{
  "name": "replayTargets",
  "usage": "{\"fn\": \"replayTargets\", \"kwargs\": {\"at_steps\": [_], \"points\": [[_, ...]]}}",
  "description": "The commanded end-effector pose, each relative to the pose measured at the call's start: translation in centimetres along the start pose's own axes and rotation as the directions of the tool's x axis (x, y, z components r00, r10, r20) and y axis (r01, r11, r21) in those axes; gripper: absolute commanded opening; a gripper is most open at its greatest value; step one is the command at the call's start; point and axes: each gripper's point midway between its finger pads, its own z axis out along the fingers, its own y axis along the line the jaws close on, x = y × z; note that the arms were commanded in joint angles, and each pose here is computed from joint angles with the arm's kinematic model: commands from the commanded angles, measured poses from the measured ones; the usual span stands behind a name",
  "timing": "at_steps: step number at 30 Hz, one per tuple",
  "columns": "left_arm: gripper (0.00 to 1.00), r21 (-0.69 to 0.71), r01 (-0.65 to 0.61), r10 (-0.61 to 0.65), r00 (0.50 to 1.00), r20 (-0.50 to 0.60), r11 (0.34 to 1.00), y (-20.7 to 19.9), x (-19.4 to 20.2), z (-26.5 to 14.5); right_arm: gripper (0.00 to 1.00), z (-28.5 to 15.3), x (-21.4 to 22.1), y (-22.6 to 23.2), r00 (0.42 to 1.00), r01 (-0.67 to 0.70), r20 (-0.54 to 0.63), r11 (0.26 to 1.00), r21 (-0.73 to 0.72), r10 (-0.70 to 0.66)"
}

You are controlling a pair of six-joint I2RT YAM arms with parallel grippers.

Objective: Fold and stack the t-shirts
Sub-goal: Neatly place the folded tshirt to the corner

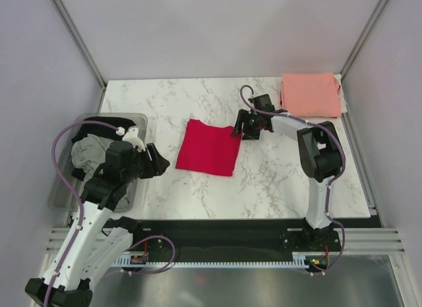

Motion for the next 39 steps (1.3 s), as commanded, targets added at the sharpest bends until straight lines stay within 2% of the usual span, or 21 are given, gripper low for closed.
{"fn": "replayTargets", "kwargs": {"at_steps": [1,8,9,12,14,15,17,20,21,22,24,26,33,37,39], "points": [[0.6,-0.001,-0.044,0.044,0.998,0.048,0.999,0.2,-0.9,0.1,0.66,1.9,-0.7,0.7,1.0,0.022,-0.006,0.998,-0.061,-0.022],[0.61,0.014,-0.044,0.044,0.998,0.041,0.999,-0.1,-0.8,0.1,0.31,4.1,1.0,-0.5,0.998,0.034,-0.042,0.994,-0.101,-0.038],[0.61,0.014,-0.044,0.044,0.998,0.041,0.999,-0.1,-0.8,0.1,0.19,4.1,1.1,-0.1,0.998,0.043,-0.049,0.99,-0.136,-0.05],[0.6,0.003,-0.043,0.043,0.998,0.054,0.999,0.1,-1.0,0.0,0.0,3.7,0.9,-0.4,0.995,0.076,-0.057,0.987,-0.138,-0.085],[0.61,-0.06,-0.015,0.018,0.999,0.045,0.998,1.1,-0.7,-0.5,0.0,2.1,-0.4,-0.7,0.992,0.117,-0.037,0.987,-0.112,-0.122],[0.62,-0.066,0.013,-0.008,0.998,0.067,0.998,0.9,-1.4,-1.2,0.0,1.0,-0.9,-0.9,0.99,0.128,-0.042,0.988,-0.082,-0.131],[0.63,-0.058,0.024,-0.018,0.994,0.105,0.998,0.7,-1.8,-2.3,0.0,-1.5,-3.4,-1.7,0.986,0.164,0.021,0.986,0.008,-0.164],[0.8,-0.067,0.053,-0.039,0.981,0.192,0.996,1.5,-2.0,-3.1,0.0,-5.3,-7.0,-2.9,0.974,0.199,0.083,0.969,0.144,-0.212],[0.9,-0.059,0.041,-0.027,0.975,0.218,0.997,1.3,-2.4,-3.7,0.0,-6.4,-8.2,-2.7,0.968,0.208,0.105,0.964,0.164,-0.226],[0.91,-0.075,0.048,-0.026,0.962,0.272,0.996,1.8,-2.9,-4.6,0.0,-7.3,-9.1,-2.6,0.963,0.212,0.128,0.961,0.177,-0.236],[0.91,-0.119,0.079,-0.038,0.949,0.314,0.99,2.9,-3.0,-4.8,0.0,-8.9,-10.9,-2.6,0.945,0.247,0.158,0.942,0.226,-0.286],[1.0,-0.138,0.095,-0.044,0.941,0.336,0.986,3.4,-3.2,-5.1,0.0,-10.1,-12.3,-2.8,0.931,0.262,0.18,0.924,0.277,-0.318],[1.0,-0.133,0.092,-0.047,0.95,0.31,0.987,3.2,-3.0,-4.8,0.0,-17.4,-18.5,-3.1,0.832,0.28,0.28,0.799,0.533,-0.478],[0.98,-0.127,0.08,-0.041,0.959,0.28,0.989,2.9,-2.8,-4.2,0.0,-20.8,-20.6,-3.4,0.793,0.263,0.296,0.737,0.623,-0.533],[0.96,-0.129,0.078,-0.04,0.961,0.274,0.989,2.9,-2.7,-4.2,0.0,-21.9,-21.3,-3.0,0.776,0.262,0.313,0.731,0.63,-0.548]]}}
